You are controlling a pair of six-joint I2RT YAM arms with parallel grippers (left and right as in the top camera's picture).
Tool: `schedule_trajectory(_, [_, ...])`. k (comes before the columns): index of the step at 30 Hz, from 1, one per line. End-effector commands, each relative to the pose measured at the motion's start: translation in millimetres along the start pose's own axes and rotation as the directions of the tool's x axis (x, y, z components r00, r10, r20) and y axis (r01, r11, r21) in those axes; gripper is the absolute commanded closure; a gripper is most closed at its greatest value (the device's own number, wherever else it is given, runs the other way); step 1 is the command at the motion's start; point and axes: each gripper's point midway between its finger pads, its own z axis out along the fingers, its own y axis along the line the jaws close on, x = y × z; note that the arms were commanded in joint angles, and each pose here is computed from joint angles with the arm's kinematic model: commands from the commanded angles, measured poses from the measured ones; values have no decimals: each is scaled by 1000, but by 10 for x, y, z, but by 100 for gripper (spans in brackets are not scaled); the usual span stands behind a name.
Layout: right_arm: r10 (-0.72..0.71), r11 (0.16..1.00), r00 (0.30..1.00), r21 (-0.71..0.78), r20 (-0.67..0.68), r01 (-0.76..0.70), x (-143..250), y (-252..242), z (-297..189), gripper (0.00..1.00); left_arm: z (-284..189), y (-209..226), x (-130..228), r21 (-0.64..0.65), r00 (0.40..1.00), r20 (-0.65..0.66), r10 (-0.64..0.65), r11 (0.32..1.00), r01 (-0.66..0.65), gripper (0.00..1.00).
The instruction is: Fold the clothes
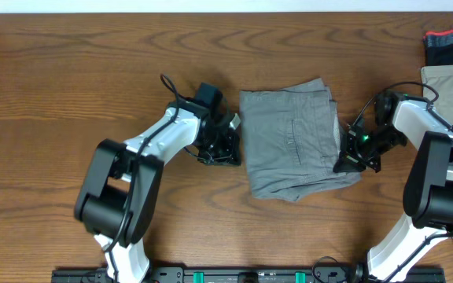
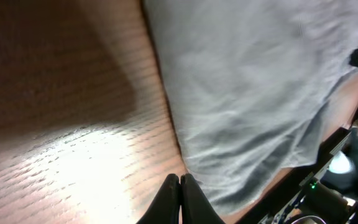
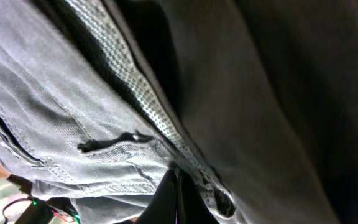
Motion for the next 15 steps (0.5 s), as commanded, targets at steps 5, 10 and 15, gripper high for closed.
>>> schedule_trajectory(5, [-71,997,983,44,172,65,-74,184,-678,64,-223,-133,-95,-9,992,92,84,996,-83,18])
schedule_trajectory(10, [-124,992,962,60,245,112,-1,268,-944,1,-180,-118,-160,-1,993,105,49,999,-49,2])
schedule_trajectory(15, [-147,989,941,61,306,134,32,328,-1096,1,-126,-116,-296,13,989,142,32,999,-34,2])
